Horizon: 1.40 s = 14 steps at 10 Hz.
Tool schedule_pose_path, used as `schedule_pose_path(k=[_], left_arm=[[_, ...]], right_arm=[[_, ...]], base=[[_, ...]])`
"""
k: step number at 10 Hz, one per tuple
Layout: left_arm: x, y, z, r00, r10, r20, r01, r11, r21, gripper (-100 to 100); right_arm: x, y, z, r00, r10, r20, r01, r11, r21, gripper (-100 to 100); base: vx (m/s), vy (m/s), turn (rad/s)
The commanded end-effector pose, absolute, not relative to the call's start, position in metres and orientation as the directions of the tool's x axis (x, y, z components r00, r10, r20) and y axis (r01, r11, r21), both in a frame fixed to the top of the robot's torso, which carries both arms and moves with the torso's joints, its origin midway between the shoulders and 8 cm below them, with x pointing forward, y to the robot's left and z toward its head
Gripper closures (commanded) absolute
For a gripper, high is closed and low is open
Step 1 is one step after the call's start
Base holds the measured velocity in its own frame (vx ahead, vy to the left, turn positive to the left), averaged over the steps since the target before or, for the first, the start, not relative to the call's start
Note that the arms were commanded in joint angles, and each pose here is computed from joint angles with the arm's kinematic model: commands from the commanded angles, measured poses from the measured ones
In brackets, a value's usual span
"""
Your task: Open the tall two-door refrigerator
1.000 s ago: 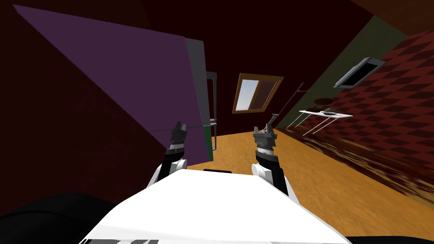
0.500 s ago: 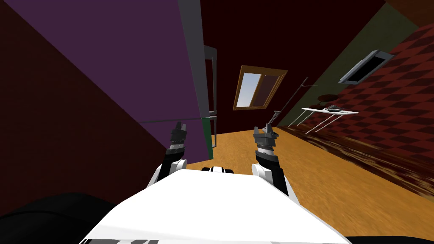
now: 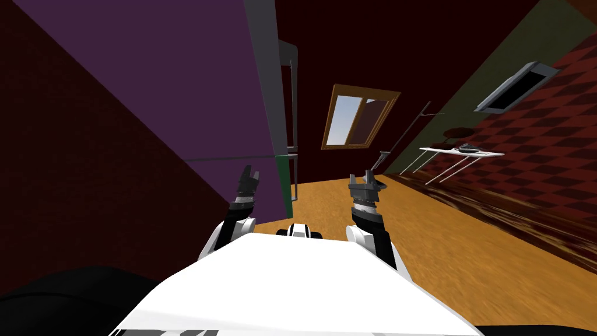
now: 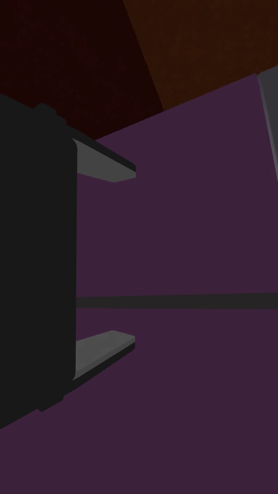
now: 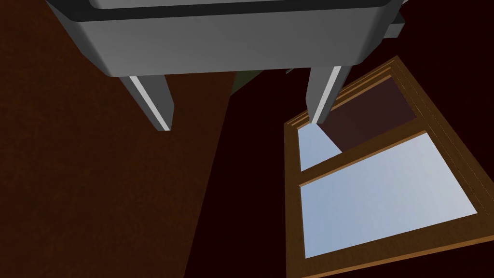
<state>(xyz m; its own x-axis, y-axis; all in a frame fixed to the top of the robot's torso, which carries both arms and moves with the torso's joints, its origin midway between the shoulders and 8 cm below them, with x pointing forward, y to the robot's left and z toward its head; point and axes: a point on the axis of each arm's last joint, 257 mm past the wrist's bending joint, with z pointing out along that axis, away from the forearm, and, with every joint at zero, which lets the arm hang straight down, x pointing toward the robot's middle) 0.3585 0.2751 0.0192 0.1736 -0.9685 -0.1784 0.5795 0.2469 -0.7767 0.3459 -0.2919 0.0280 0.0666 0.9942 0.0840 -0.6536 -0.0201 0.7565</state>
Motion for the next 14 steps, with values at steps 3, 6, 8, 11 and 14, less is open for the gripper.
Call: schedule_pose_path(k=[3,6,8,11,14], left_arm=[[0.387,0.277,0.016,0.152,-0.962,-0.227,0.549,0.273,-0.79,-100],[0.41,0.282,0.018,0.151,-0.959,-0.241,0.527,0.285,-0.801,-100],[0.427,0.287,0.021,0.154,-0.957,-0.245,0.511,0.29,-0.81,-100],[0.444,0.292,0.025,0.159,-0.957,-0.243,0.492,0.29,-0.821,-100],[0.471,0.302,0.027,0.168,-0.958,-0.231,0.453,0.283,-0.845,-100]], right_arm=[[0.346,-0.292,0.028,0.067,0.994,0.084,-0.654,-0.02,0.757,0],[0.346,-0.292,0.028,0.067,0.994,0.084,-0.654,-0.02,0.757,0],[0.346,-0.292,0.028,0.067,0.994,0.084,-0.654,-0.02,0.757,0],[0.346,-0.292,0.028,0.067,0.994,0.084,-0.654,-0.02,0.757,0],[0.346,-0.292,0.028,0.067,0.994,0.084,-0.654,-0.02,0.757,0]], base=[[0.007,-0.07,0.072],[-0.003,-0.092,0.075],[0.0,-0.107,0.106],[0.002,-0.092,0.08],[0.002,-0.086,0.097]])
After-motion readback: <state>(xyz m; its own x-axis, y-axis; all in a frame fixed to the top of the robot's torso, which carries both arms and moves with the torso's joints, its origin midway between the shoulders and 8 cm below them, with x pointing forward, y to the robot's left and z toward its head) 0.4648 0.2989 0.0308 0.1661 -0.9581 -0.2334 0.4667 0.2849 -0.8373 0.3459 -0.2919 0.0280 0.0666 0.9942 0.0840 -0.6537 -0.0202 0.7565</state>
